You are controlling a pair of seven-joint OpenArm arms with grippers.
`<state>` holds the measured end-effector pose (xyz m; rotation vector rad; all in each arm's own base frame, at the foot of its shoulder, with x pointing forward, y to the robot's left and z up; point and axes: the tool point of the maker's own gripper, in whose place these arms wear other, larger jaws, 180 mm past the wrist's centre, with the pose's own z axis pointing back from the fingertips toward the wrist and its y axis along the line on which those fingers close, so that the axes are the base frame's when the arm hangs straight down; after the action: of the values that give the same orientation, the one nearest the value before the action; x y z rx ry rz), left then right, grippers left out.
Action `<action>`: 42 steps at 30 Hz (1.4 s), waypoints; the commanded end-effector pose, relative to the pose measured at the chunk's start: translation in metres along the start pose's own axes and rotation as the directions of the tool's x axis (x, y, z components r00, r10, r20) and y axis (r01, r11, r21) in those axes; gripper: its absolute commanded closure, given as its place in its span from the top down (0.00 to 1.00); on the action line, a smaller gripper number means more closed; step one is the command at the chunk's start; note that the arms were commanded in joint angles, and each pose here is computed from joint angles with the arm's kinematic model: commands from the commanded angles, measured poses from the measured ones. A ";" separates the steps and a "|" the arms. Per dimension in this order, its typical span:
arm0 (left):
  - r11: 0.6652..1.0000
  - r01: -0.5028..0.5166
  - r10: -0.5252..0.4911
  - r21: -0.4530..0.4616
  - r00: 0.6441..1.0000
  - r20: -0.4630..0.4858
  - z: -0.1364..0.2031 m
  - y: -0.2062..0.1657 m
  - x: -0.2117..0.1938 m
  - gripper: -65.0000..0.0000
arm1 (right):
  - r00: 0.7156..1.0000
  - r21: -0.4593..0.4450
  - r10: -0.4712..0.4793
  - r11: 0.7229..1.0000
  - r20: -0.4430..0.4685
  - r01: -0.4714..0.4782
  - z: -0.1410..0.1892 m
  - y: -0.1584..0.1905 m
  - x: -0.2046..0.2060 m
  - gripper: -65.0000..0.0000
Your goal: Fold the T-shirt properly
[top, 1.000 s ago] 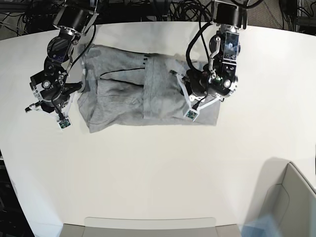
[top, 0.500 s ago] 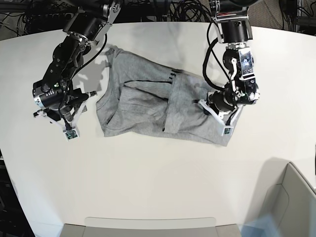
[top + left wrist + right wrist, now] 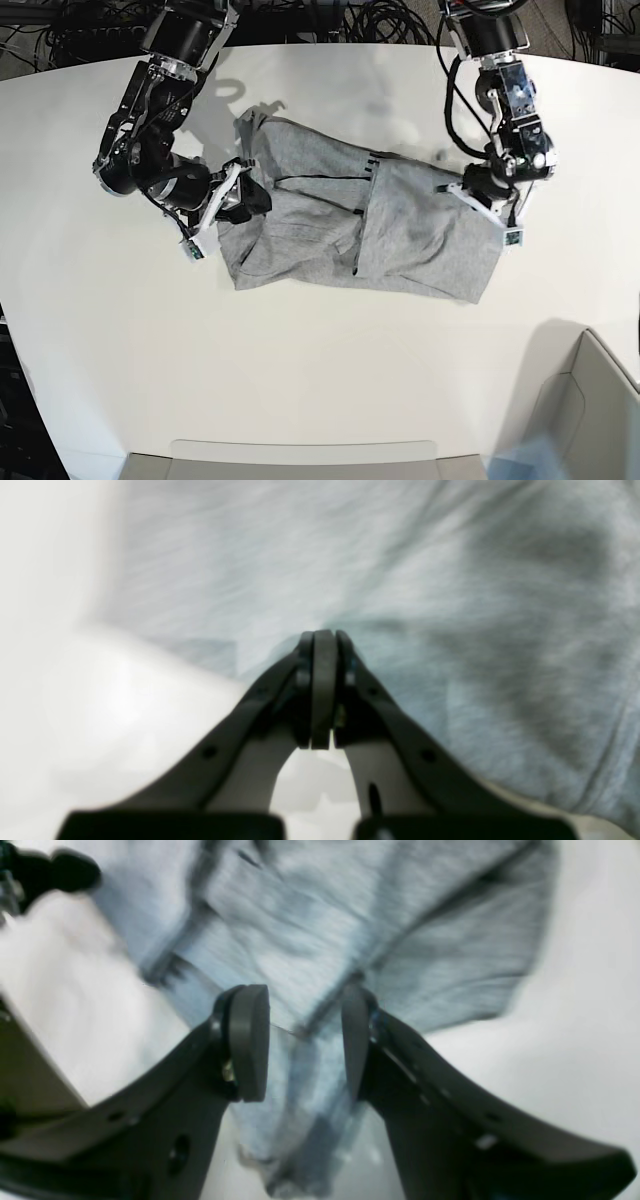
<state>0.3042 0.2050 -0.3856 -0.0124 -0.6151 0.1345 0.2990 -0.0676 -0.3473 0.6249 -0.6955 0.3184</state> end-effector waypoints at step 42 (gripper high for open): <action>0.976 0.215 -0.218 0.044 0.974 0.065 0.023 0.011 0.014 0.00 | 0.792 0.593 -0.441 0.795 0.423 0.125 -0.038 0.163 0.024 0.37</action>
<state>0.2913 0.2145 -0.3727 0.0884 -0.6273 -0.0640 0.2541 0.0854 -0.2945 1.3771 -1.0170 0.0342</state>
